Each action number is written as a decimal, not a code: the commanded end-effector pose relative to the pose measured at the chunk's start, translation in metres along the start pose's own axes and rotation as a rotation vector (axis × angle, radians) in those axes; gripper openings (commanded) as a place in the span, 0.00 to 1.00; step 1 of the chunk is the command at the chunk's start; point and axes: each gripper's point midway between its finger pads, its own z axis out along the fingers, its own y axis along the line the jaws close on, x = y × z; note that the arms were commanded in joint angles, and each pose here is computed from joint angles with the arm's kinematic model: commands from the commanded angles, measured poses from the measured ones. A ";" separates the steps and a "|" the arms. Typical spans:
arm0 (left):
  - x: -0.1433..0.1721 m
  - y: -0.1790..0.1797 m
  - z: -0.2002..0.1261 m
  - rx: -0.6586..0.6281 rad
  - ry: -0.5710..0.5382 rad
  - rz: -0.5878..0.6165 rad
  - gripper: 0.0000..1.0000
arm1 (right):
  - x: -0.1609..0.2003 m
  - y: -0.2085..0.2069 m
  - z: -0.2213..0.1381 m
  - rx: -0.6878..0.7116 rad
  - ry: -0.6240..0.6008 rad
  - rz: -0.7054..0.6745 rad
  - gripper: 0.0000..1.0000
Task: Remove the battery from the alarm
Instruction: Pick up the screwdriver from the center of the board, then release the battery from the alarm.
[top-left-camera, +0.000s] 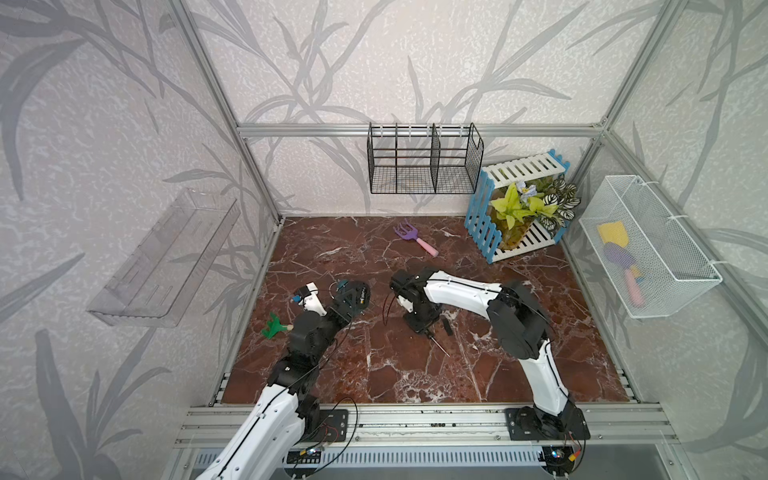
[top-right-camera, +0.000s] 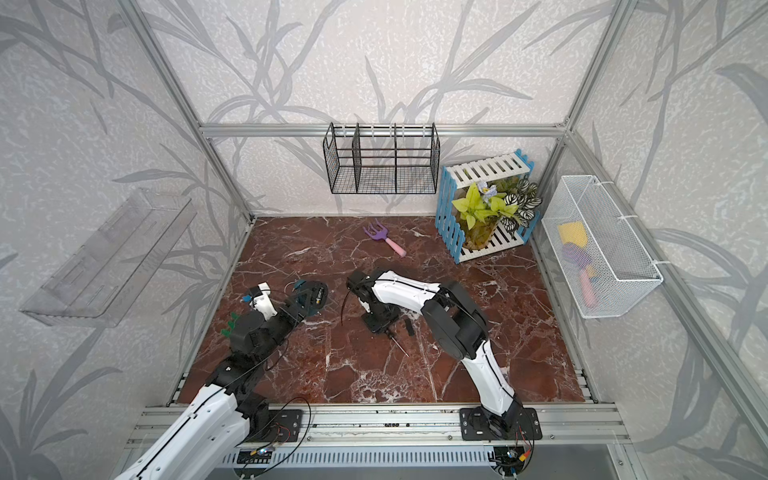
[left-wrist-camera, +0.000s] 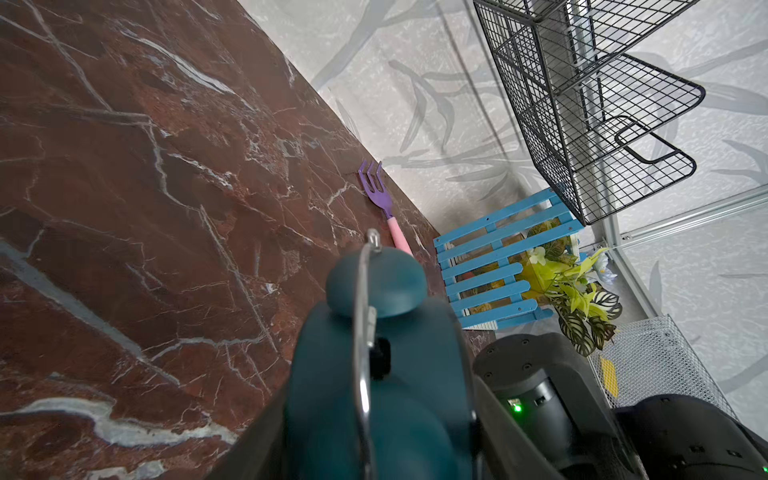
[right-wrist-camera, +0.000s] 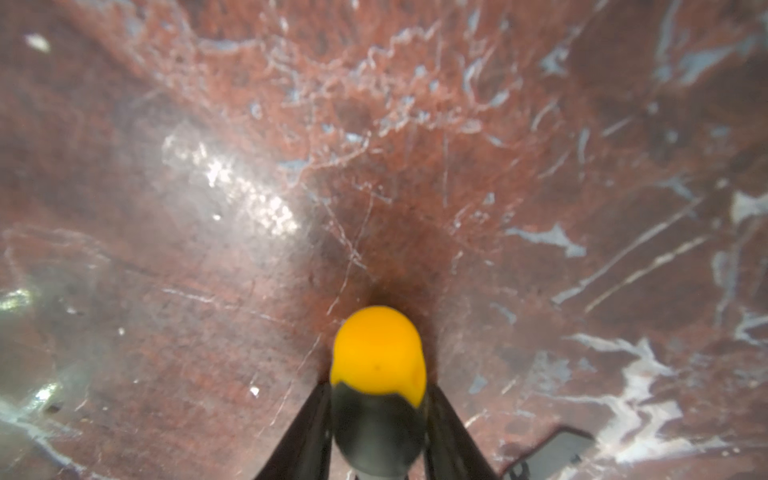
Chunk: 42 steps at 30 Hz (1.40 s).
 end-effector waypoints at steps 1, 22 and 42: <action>-0.015 -0.017 -0.002 0.053 -0.048 0.025 0.22 | 0.005 -0.011 0.011 0.041 0.074 -0.020 0.39; -0.021 -0.108 0.012 0.408 0.008 -0.139 0.21 | 0.019 -0.089 -0.314 -0.186 -1.241 0.323 0.00; -0.009 -0.213 0.039 0.514 -0.110 -0.108 0.18 | 0.067 -0.104 -0.426 -0.817 -1.977 0.609 0.00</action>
